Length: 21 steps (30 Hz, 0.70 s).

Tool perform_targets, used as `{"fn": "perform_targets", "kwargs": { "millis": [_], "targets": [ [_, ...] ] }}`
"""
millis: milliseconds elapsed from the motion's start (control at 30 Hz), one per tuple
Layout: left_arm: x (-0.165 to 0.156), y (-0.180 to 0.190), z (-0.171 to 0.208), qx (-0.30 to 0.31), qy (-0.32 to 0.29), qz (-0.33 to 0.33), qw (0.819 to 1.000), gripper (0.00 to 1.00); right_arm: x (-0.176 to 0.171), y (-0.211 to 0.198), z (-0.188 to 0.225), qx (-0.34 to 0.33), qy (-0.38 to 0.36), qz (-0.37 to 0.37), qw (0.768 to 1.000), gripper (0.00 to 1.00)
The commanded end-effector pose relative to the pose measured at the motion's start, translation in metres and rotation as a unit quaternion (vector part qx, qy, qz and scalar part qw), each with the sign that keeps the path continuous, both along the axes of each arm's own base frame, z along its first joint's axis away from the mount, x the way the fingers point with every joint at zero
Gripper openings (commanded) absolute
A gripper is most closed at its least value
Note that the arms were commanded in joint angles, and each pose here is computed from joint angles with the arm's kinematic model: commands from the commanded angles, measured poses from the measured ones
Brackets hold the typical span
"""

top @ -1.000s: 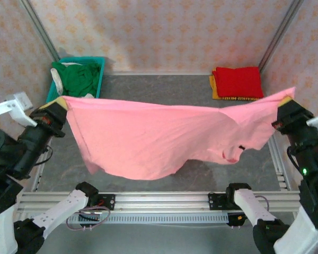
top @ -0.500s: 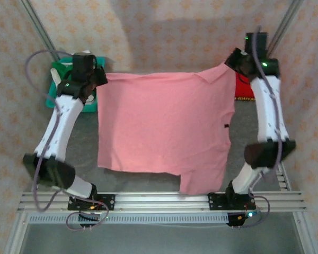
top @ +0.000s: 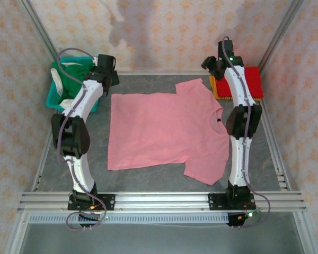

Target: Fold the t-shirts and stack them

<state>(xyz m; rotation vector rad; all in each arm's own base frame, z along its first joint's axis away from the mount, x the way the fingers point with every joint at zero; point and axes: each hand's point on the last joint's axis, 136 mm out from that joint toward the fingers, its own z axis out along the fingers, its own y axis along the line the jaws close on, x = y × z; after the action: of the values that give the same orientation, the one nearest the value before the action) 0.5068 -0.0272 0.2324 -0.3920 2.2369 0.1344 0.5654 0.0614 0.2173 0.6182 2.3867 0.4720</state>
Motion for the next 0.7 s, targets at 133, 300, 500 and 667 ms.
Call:
{"fn": "perform_targets", "kwargs": {
  "millis": [133, 300, 500, 667],
  "targets": [
    [-0.053, -0.027, -0.109, -0.059, 0.104, -0.004, 0.993, 0.66, -0.078, -0.002, -0.026, -0.052, 0.008, 0.018, 0.998, 0.26],
    [-0.053, -0.024, -0.144, -0.074, 0.139, 0.017, 0.987, 0.53, -0.087, 0.009, -0.080, -0.101, 0.080, 0.059, 0.990, 0.00],
    [-0.041, -0.015, -0.188, -0.136, 0.170, 0.061, 0.974, 0.50, -0.075, 0.017, -0.139, -0.139, 0.141, 0.063, 0.978, 0.00],
    [-0.036, -0.004, -0.216, -0.166, 0.194, 0.085, 0.963, 0.47, -0.059, 0.022, -0.169, -0.143, 0.159, 0.053, 0.975, 0.00]
  ]
}}
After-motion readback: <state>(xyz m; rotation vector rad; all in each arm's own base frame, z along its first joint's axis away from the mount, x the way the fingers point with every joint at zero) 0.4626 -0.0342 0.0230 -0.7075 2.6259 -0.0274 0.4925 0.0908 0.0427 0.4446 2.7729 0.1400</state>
